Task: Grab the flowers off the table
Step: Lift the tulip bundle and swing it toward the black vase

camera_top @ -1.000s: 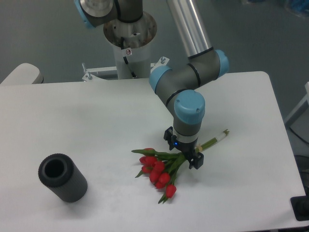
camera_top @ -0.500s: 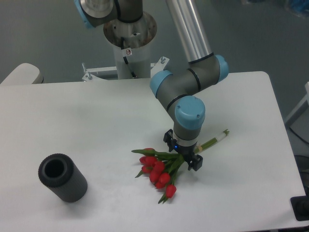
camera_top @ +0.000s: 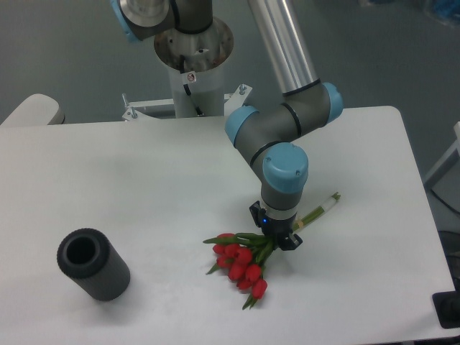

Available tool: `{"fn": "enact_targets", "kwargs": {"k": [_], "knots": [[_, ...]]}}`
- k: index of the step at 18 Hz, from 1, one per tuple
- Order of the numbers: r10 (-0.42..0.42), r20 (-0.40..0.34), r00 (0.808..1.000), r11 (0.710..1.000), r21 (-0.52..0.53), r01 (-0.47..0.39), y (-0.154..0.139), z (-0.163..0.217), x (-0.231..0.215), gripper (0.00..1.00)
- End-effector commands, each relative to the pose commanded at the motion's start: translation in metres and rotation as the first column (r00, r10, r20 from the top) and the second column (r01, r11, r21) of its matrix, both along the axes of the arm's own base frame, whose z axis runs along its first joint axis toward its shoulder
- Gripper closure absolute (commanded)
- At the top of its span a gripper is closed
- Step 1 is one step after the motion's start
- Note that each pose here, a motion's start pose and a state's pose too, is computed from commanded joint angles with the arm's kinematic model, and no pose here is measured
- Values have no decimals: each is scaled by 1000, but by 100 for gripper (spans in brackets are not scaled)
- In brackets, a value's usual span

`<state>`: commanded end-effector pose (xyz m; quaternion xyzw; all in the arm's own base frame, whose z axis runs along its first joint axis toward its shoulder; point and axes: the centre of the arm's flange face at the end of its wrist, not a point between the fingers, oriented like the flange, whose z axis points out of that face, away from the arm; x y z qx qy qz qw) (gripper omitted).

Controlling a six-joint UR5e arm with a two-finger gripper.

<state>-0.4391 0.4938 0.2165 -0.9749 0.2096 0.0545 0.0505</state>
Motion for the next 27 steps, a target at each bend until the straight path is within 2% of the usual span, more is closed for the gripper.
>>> {"fn": "enact_targets", "kwargs": {"k": [2, 5, 8, 11, 13, 15, 18, 22, 24, 27], "knots": [[-23, -12, 1000, 998, 50, 24, 15, 27, 7, 76], [-52, 23, 998, 971, 237, 45, 35, 86, 22, 76], [-75, 121, 990, 897, 442, 14, 49, 132, 34, 76], [-71, 190, 979, 835, 548, -45, 60, 171, 44, 76], [-83, 262, 961, 791, 604, -96, 70, 189, 54, 76], [-117, 317, 941, 758, 641, -122, 78, 200, 65, 76], [-144, 370, 918, 728, 668, -154, 88, 215, 84, 76], [-178, 449, 876, 692, 690, -213, 85, 227, 91, 76], [-175, 466, 867, 680, 695, -236, 81, 240, 95, 76], [-162, 478, 863, 680, 688, -254, 78, 243, 96, 76]]}}
